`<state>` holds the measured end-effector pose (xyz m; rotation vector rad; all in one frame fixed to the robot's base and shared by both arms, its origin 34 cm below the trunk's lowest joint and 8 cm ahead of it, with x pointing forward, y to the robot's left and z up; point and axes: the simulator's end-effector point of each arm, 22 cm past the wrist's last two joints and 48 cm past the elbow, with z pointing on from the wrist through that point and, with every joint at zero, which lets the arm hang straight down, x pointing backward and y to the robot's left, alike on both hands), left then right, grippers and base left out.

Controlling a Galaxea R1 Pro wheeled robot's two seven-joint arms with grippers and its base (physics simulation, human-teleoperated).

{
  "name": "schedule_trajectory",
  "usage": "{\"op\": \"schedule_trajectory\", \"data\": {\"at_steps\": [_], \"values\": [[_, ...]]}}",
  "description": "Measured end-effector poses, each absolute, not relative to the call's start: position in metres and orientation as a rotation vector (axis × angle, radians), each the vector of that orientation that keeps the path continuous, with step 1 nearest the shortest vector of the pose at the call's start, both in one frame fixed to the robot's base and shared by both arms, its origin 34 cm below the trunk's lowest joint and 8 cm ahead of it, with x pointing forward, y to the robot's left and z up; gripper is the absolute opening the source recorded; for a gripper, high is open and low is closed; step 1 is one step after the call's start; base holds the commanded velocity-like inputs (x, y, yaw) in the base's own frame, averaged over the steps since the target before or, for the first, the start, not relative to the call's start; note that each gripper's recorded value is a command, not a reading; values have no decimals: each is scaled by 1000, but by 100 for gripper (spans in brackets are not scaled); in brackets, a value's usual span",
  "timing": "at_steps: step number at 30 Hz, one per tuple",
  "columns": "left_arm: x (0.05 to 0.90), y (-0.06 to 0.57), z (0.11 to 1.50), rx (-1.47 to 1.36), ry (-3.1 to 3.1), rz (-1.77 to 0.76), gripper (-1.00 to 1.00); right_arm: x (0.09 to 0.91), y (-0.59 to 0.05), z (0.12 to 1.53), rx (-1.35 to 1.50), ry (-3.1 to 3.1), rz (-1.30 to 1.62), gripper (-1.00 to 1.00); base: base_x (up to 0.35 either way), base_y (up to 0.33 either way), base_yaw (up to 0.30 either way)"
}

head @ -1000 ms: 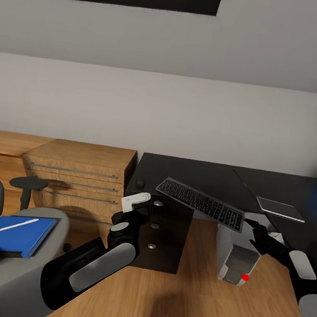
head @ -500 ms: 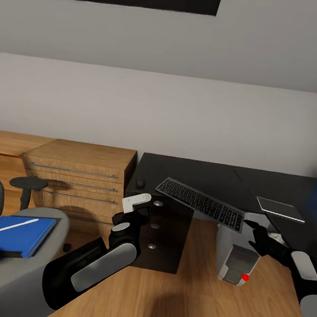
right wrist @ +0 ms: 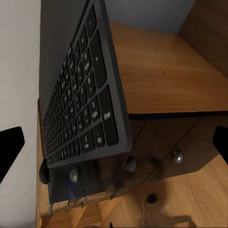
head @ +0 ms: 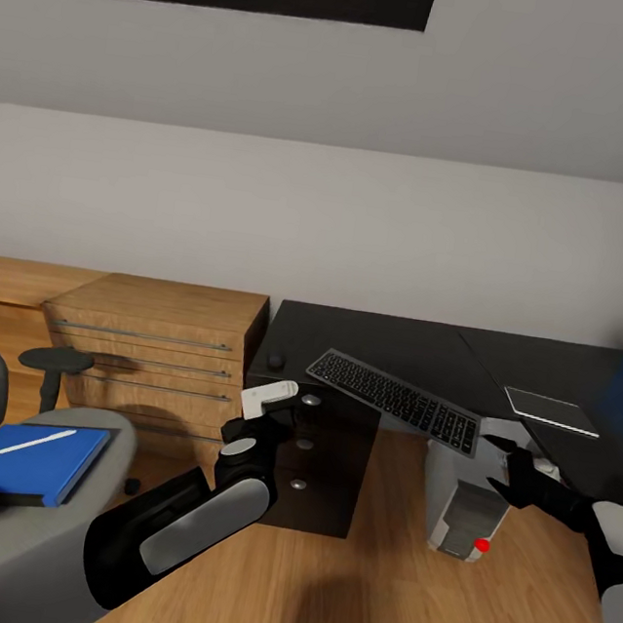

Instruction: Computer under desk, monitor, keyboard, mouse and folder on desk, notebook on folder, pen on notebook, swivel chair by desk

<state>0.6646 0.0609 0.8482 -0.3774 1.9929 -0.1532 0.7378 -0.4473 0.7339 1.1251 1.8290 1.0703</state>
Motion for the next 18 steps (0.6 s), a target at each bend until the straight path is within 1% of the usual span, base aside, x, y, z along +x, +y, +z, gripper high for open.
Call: {"op": "schedule_trajectory", "data": {"at_steps": [11, 18], "values": [[664, 60, 848, -372, 1992, -152, 100, 736, -449, 735, 1133, 1821, 1085, 100, 8, 0, 0], [657, 50, 842, -323, 1998, -146, 100, 736, -449, 735, 1132, 1821, 1085, 100, 170, 0, 0]]}}
